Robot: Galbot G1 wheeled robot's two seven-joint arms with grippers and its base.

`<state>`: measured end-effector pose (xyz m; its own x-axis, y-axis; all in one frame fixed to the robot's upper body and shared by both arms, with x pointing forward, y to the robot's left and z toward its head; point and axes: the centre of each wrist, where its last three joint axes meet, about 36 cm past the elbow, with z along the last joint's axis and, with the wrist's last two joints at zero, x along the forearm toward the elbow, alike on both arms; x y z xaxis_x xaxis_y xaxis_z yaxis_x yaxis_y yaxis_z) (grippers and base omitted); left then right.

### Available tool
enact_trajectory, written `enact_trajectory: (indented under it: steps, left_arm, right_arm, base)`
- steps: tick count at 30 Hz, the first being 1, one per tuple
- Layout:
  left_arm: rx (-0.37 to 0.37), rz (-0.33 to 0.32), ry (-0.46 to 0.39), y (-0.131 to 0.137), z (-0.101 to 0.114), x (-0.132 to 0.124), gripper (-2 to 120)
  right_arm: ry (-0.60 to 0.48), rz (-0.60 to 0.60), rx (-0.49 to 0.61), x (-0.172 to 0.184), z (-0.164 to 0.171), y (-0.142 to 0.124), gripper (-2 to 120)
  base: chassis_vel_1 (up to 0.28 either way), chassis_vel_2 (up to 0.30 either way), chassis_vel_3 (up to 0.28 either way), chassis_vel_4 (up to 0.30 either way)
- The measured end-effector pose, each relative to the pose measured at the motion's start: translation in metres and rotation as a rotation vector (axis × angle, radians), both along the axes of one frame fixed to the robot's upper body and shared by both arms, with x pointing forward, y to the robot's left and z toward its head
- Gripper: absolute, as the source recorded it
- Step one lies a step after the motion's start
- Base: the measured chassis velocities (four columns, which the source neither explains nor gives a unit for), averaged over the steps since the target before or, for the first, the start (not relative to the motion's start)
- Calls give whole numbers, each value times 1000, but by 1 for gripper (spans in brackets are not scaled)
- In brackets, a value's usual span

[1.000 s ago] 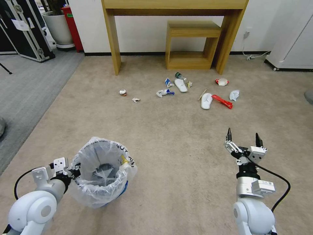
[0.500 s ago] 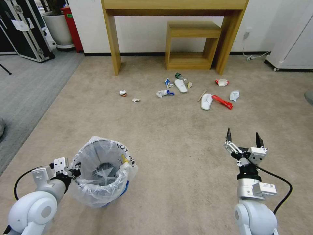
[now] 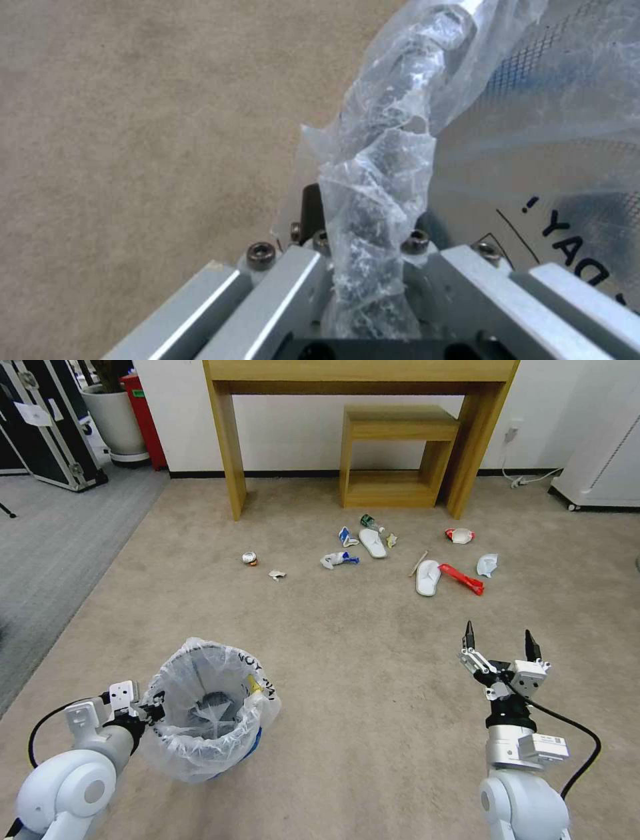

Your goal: Pick up the trash bin and place the garbage on the floor into it.

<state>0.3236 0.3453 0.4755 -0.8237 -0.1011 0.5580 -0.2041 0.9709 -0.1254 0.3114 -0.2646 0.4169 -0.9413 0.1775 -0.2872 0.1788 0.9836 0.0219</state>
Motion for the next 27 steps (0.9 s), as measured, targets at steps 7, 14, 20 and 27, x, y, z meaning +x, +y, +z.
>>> enact_trajectory:
  steps: [7, 14, 20, 27]
  left_arm:
    - [1, 0, 1, 2, -1, 2, 1]
    - [-2, -2, 3, 2, -2, 4, 1]
    - [-5, -3, 4, 1, -4, 5, 1]
    - [-6, -4, 4, 1, -5, 6, 1]
  right_arm:
    - [6, -2, -1, 0, 0, 0, 100]
    - [9, -3, -3, -1, 0, 0, 100]
    - [12, -3, 0, -1, -1, 1, 100]
    - [14, -4, 0, -1, -2, 1, 100]
  base:
    - [-107, 98, 103, -107]
    - [-141, 136, 133, -131]
    - [-143, 158, 148, -163]
    - [-156, 148, 142, -143]
